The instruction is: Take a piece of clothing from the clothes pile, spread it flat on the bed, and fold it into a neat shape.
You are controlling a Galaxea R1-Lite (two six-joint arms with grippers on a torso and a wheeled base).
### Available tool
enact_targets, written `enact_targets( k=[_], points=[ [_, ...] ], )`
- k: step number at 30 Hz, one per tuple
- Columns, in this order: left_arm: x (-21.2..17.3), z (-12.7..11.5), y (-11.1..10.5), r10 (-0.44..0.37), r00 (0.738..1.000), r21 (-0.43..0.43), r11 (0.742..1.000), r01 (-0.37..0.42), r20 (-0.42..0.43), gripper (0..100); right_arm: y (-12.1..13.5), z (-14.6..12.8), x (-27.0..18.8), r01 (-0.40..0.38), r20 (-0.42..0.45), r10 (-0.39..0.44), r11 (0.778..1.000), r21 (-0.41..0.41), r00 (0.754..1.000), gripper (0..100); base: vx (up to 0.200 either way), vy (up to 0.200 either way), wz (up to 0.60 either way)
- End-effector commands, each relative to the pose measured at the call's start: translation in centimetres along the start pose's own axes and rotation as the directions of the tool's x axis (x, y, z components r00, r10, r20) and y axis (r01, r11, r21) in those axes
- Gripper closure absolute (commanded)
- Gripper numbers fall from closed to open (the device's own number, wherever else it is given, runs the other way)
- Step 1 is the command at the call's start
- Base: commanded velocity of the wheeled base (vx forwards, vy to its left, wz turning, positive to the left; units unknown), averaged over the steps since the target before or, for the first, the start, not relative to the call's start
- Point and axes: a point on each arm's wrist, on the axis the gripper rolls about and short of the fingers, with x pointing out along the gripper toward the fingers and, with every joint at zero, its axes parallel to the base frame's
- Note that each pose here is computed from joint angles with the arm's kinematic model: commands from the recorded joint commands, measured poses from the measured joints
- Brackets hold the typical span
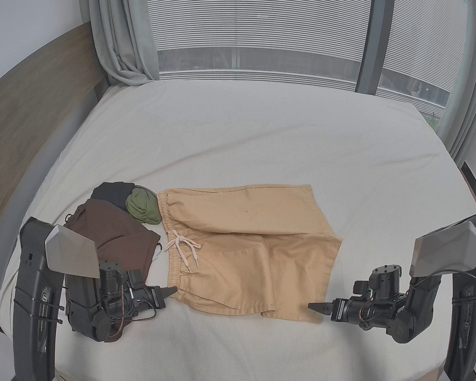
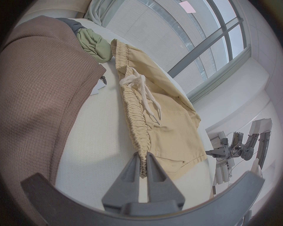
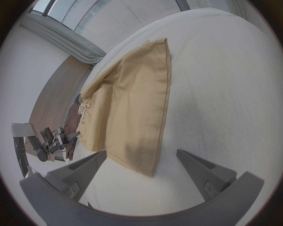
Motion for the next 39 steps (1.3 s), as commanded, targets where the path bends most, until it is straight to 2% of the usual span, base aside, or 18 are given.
enact_targets(
  k=[1, 9, 15, 28, 29, 39],
  points=[
    [0.0, 0.0, 0.0, -0.001, 1.0, 0.001, 1.0, 0.001, 0.002, 100, -0.4, -0.9, 0.6, 0.01, -0.035, -0.009, 1.0, 0.015, 0.999, 0, 0.0, 0.0, 0.0],
    [0.0, 0.0, 0.0, -0.001, 1.0, 0.004, 1.0, 0.001, 0.002, 100, -0.2, -1.5, 1.2, 0.002, -0.058, 0.001, 0.999, 0.05, 0.998, 0, 0.0, 0.0, 0.0],
    [0.0, 0.1, 0.0, 0.0, 1.0, 0.004, 1.0, 0.0, 0.005, 100, 0.6, -1.5, 1.6, -0.036, -0.031, 0.039, 0.995, 0.091, 0.999, 0, 0.0, 0.0, 0.0],
    [0.0, 0.1, 0.1, 0.0, 1.0, 0.003, 1.0, 0.0, 0.003, 100, 1.1, -1.7, 1.6, -0.046, -0.038, 0.051, 0.991, 0.129, 0.998, 0, 0.0, 0.0, 0.0],
    [0.0, 0.1, 0.1, 0.001, 1.0, 0.003, 1.0, -0.001, 0.005, 100, 1.1, -1.7, 1.6, -0.046, -0.038, 0.051, 0.991, 0.129, 0.998, 100, 0.0, 0.0, 0.0],
    [0.0, 0.1, 0.1, 0.001, 1.0, 0.005, 1.0, -0.001, 0.005, 100, 1.1, -1.7, 1.5, -0.04, -0.043, 0.046, 0.99, 0.134, 0.998, 100, 0.0, 0.0, 0.0]
  ],
)
